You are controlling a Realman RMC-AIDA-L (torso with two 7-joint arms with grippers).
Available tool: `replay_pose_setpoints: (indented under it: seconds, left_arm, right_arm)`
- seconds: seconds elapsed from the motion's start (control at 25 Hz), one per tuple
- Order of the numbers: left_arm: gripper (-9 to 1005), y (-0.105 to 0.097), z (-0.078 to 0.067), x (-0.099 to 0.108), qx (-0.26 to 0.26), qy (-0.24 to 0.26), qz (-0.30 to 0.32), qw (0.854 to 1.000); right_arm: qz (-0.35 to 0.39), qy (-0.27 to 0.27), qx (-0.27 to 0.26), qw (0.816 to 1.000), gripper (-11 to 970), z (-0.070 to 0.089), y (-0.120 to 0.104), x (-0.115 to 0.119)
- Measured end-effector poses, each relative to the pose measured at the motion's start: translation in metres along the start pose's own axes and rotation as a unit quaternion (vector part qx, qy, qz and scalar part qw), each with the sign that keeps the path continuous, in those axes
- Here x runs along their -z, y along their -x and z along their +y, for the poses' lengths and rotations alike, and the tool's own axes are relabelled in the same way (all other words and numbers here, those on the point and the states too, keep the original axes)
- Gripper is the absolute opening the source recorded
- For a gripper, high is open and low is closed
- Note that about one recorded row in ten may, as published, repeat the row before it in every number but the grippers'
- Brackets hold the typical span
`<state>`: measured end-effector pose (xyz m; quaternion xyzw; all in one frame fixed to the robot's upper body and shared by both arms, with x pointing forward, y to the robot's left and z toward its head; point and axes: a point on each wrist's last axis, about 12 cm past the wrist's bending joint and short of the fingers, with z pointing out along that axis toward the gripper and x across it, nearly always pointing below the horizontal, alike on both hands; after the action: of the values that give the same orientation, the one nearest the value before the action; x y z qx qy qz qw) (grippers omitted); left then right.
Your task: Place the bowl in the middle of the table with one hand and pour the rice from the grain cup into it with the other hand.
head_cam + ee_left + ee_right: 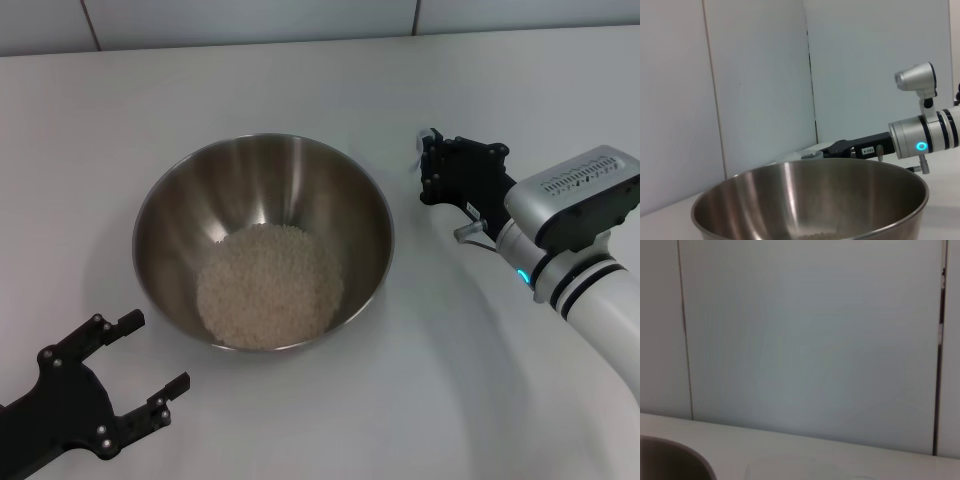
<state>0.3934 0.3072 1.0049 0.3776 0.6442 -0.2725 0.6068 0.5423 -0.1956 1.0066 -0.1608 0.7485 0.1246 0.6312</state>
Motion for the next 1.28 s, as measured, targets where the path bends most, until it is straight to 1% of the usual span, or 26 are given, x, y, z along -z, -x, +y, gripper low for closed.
replay_pose_setpoints:
  seconds: [0.36, 0.56, 0.8, 0.88, 1.04, 1.2, 1.28]
  left_arm:
    - [797, 0.000, 0.001, -0.001, -0.001, -0.001, 0.000, 1.000]
    - [797, 0.000, -0.001, 0.000, 0.000, -0.006, 0.002, 1.000]
    - [797, -0.001, -0.002, 0.000, 0.006, -0.006, 0.003, 1.000]
    - [797, -0.001, -0.002, 0.001, 0.006, -0.006, 0.003, 1.000]
    - [798, -0.001, -0.003, 0.002, 0.007, -0.005, 0.003, 1.000]
    - [798, -0.001, -0.003, 0.003, 0.008, -0.005, 0.003, 1.000]
    - [798, -0.001, -0.003, 0.004, 0.008, -0.005, 0.003, 1.000]
  right_arm:
    - [0.005, 0.003, 0.004, 1.000, 39, 0.000, -0.001, 0.000]
    - [0.008, 0.001, 0.003, 1.000, 139, -0.001, -0.004, 0.003]
    - [0.015, 0.004, 0.006, 1.000, 412, -0.001, -0.012, 0.014]
    - [0.011, 0.010, 0.010, 1.000, 517, 0.000, -0.015, 0.020]
    - [-0.019, 0.012, 0.011, 1.000, 554, 0.001, -0.020, 0.040]
    - [-0.071, 0.010, 0.008, 0.997, 591, 0.002, -0.024, 0.075]
    - [-0.081, 0.028, 0.013, 0.996, 610, 0.002, -0.028, 0.091]
